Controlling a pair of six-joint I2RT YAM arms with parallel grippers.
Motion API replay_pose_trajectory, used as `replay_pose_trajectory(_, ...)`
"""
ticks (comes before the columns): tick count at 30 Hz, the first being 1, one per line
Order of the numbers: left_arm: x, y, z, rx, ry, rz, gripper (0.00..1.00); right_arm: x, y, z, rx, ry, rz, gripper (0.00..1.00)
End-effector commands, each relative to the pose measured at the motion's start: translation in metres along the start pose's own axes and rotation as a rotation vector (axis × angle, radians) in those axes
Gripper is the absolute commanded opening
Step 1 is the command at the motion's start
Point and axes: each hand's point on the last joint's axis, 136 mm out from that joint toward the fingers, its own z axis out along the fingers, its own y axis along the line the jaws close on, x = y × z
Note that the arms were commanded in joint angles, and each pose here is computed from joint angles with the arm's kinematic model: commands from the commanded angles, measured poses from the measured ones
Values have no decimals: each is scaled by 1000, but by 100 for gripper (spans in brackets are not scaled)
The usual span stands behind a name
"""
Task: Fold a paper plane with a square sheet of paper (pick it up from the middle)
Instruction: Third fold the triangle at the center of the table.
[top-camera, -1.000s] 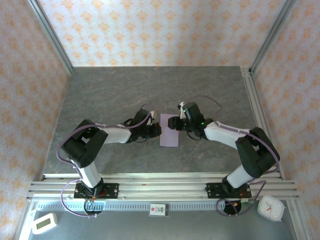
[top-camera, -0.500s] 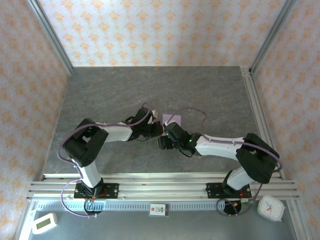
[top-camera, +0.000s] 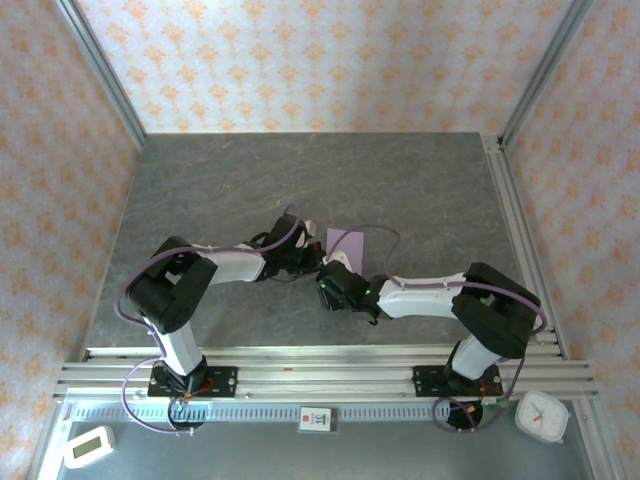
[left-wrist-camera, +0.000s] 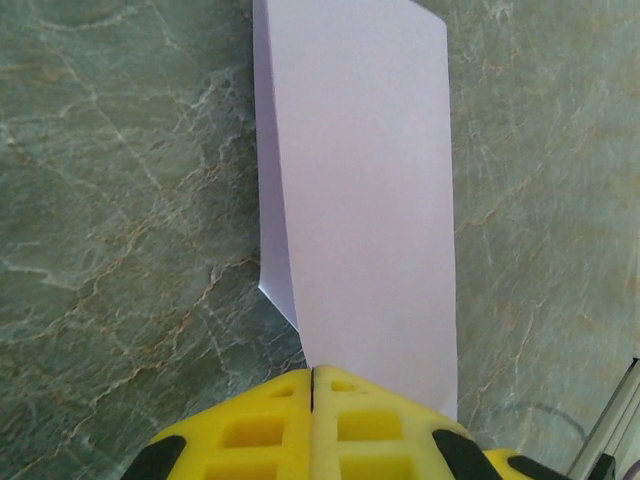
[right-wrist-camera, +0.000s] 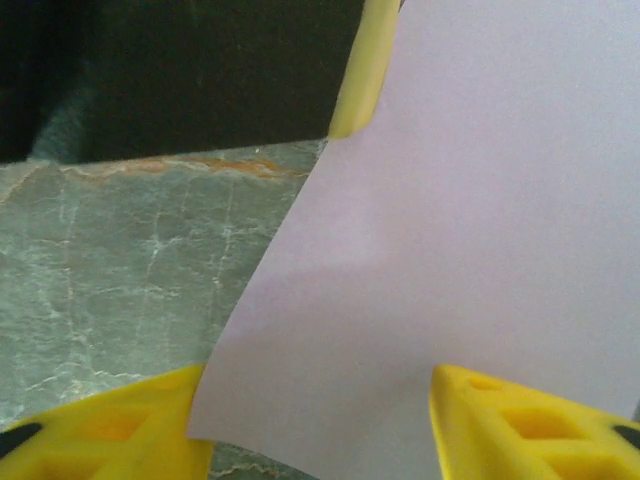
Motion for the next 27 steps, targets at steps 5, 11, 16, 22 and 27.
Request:
replay_pose_trajectory(5, -4, 1, 3, 0, 7, -9, 0, -17, -2, -9, 33, -45, 2, 22)
replay_pose_trajectory(11, -7, -1, 1, -2, -6, 3, 0, -20, 3, -12, 7, -42, -4, 0)
replay_pose_trajectory(16, -28, 1, -18, -50, -71, 30, 5, -18, 12, -13, -41, -16, -54, 0)
replay_pose_trajectory(22, -66, -10, -44, -74, -164, 71, 28, -11, 24, -11, -127, 26, -95, 0)
replay_pose_trajectory(27, -89, -32, -37, -34, -177, 109, 30, -6, 28, -11, -179, 37, -87, 0)
